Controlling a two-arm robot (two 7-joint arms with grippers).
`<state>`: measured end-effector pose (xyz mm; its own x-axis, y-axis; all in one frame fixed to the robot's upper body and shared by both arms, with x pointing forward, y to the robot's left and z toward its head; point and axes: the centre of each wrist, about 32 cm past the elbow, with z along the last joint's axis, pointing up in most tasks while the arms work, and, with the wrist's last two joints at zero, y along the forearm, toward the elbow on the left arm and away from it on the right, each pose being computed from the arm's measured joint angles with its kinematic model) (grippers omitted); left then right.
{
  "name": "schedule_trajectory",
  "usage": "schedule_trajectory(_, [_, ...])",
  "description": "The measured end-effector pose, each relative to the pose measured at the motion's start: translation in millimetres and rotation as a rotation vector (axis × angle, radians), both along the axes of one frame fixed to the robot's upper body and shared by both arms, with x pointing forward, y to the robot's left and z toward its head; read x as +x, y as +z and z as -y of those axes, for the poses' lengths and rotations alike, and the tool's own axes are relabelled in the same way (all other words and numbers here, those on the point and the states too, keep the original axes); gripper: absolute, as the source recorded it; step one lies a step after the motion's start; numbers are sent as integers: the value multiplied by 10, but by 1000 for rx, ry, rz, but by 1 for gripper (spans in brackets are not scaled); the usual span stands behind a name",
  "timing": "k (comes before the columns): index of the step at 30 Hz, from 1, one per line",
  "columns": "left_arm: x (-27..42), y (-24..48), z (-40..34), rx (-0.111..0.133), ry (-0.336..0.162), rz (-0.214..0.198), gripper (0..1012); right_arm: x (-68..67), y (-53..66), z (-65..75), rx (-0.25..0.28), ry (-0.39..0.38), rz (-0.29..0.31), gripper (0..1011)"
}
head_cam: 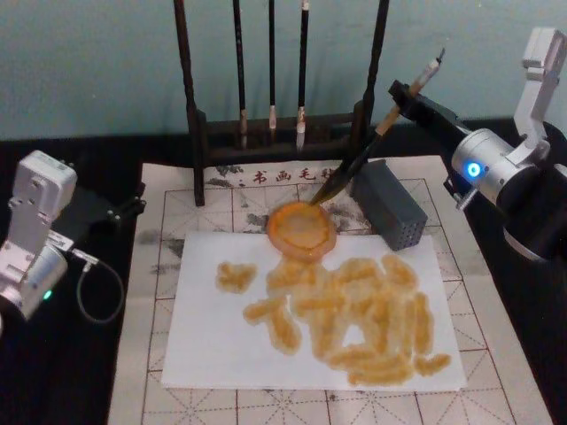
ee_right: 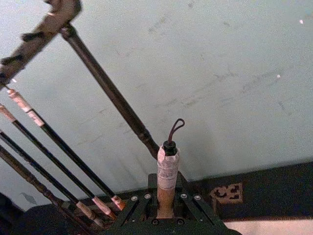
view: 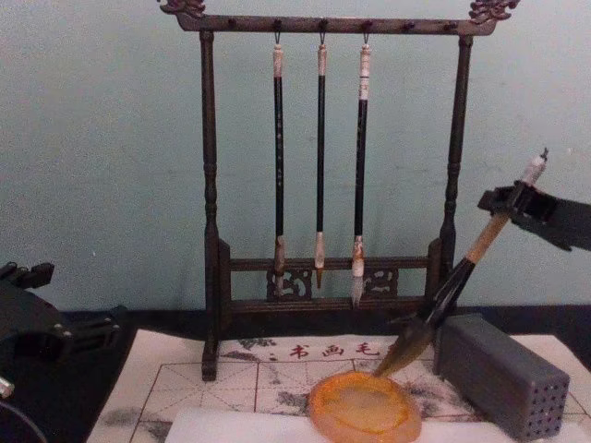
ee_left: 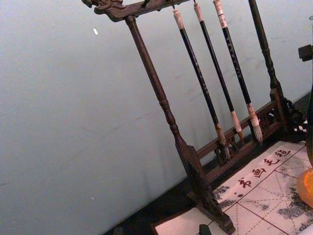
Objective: Pick up the brush from the inkstone, write on the paper, then place the brush back to its original position.
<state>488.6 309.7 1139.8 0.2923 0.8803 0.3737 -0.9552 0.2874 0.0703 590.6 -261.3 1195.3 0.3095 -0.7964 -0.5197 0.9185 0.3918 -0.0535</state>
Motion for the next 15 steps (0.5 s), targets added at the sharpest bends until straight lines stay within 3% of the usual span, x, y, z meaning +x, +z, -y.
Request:
schedule_trajectory(8, [0, 0, 0, 0, 0, 0, 1001, -60, 66, -29, -31, 19, 56, 187])
schedule_trajectory(15, [0, 0, 0, 0, 0, 0, 1001, -140, 150, -72, -39, 91, 112, 187])
